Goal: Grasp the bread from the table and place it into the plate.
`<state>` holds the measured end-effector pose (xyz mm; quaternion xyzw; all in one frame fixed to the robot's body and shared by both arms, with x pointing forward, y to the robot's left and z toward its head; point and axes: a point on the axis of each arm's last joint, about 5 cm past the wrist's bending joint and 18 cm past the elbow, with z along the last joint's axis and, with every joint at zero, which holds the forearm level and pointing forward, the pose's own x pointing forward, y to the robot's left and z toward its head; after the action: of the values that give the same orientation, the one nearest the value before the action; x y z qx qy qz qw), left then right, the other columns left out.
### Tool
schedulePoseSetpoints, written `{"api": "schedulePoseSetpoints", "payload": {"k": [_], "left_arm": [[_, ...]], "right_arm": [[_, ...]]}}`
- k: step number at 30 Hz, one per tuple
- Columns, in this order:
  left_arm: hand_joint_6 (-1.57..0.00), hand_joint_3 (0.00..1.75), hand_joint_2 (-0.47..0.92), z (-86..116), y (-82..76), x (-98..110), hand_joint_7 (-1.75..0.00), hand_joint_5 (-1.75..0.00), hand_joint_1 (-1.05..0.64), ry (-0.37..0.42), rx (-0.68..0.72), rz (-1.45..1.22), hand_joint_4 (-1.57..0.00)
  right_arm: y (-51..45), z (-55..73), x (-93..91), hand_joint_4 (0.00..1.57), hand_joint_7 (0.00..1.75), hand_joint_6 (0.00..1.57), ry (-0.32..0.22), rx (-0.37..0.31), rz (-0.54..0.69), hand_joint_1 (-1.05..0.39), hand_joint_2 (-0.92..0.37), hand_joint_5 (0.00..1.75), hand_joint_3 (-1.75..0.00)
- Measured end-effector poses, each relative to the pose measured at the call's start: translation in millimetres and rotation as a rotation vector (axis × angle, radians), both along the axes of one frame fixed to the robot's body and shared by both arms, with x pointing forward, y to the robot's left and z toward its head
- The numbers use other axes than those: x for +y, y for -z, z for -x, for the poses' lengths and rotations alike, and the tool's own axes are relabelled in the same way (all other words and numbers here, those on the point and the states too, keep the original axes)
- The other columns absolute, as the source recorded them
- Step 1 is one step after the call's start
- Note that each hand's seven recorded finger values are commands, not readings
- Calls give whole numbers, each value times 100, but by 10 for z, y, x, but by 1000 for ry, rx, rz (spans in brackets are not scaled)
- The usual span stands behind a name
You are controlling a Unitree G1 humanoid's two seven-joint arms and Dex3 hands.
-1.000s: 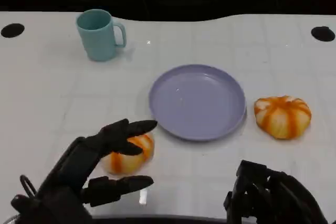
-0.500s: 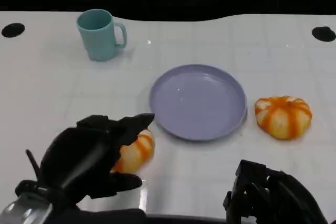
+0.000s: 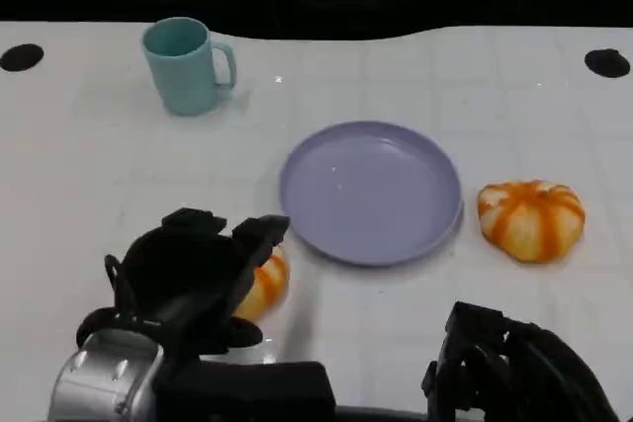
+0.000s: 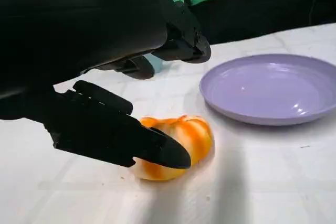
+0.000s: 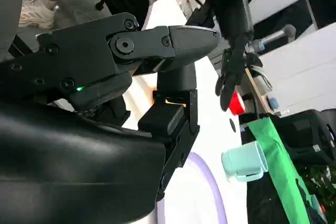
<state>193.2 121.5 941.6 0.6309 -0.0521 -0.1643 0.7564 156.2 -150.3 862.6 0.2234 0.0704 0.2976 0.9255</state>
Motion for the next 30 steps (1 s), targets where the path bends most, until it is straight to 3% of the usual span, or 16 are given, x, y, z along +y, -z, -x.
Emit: {"api": "schedulePoseSetpoints", "payload": {"k": [7,19,22,23,26,27,30], "left_arm": [[-29,0,82,-175,191,-83,0,-24,-45,-36,90,-66,-32],[-36,0,82,-432,416,-185,-2,-22,-37,-69,128,-118,-40],[-44,1,85,-472,458,-203,-4,-27,-30,-59,124,-122,-54],[-48,1,86,-478,473,-203,-4,-33,-29,-53,125,-115,-63],[-66,0,90,-507,487,-188,-3,-99,-31,-35,127,-103,-63],[-79,4,91,-518,487,-185,-6,-121,-32,-28,126,-102,-67],[-100,9,92,-538,500,-176,-11,-136,-33,-7,102,-95,-76]], "right_arm": [[-3,8,-1,82,140,74,1,1,-1,-71,-92,165,-24],[-7,15,-4,81,140,74,1,3,0,-71,-92,165,-24],[-6,21,-4,81,140,74,1,4,1,-71,-92,165,-24],[-5,24,-3,81,140,74,1,4,1,-71,-92,165,-24],[-1,30,-5,82,140,74,2,7,1,-71,-92,165,-24],[-1,30,-5,82,140,74,2,7,1,-70,-92,165,-25],[3,38,-6,82,140,73,3,9,1,-70,-92,165,-26]]}}
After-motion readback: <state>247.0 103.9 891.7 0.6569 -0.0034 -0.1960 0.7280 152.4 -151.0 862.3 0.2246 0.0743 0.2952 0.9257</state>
